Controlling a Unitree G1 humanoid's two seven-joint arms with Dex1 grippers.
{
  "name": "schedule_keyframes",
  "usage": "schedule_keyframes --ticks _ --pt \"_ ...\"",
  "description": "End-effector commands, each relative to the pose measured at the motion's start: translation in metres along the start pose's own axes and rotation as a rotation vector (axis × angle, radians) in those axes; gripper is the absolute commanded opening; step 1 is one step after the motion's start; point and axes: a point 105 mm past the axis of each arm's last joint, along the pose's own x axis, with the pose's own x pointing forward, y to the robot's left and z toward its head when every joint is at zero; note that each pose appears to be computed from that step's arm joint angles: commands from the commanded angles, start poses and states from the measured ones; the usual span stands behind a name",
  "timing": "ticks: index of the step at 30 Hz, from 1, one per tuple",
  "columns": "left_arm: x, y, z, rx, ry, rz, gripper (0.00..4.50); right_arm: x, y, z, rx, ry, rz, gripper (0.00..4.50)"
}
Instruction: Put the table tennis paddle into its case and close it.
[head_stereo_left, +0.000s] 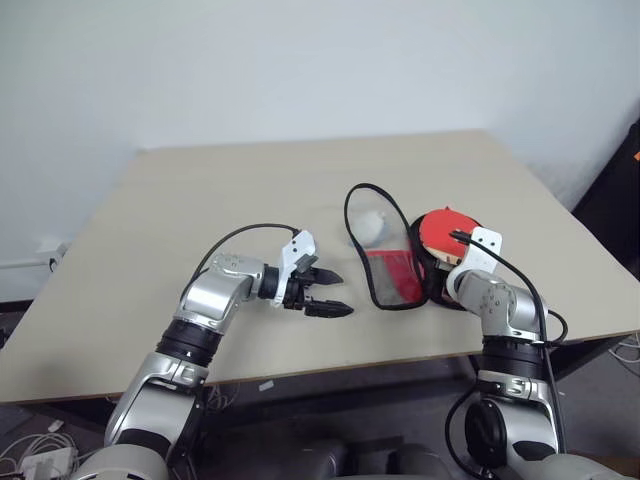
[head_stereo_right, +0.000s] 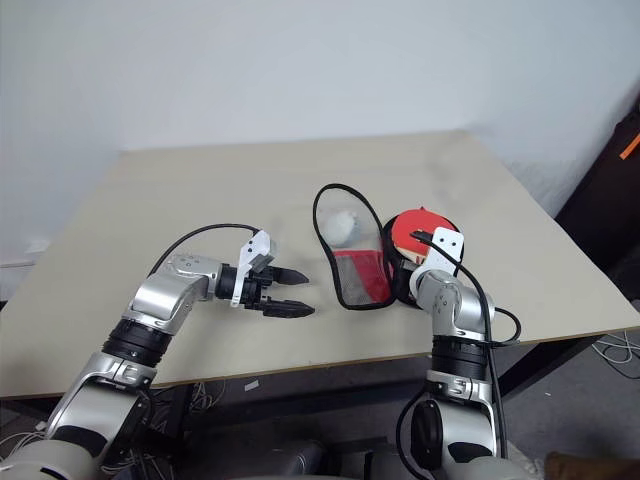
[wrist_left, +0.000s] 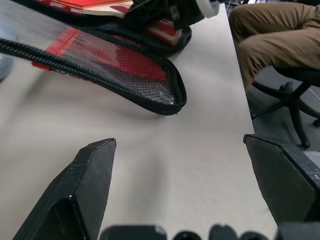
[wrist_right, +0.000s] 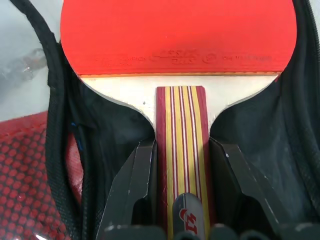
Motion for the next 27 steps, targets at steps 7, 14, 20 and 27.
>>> schedule_keyframes --ticks 7,14,20,27 --pt "-0.003 0.0 0.015 0.049 -0.03 0.0 4.36 0.003 -0.001 -0.001 -0.052 -0.016 -0.011 1.46" --pt "-0.006 0.005 0.018 0.043 -0.039 0.013 4.36 -0.002 0.01 -0.001 -0.068 -0.036 0.065 3.8" --pt "-0.022 0.029 0.026 0.08 -0.031 0.109 4.36 -0.059 0.011 0.084 0.024 -0.468 0.234 4.43" --pt "-0.003 0.054 0.032 0.151 0.021 0.14 4.36 -0.111 -0.002 0.141 0.055 -0.763 0.269 4.43"
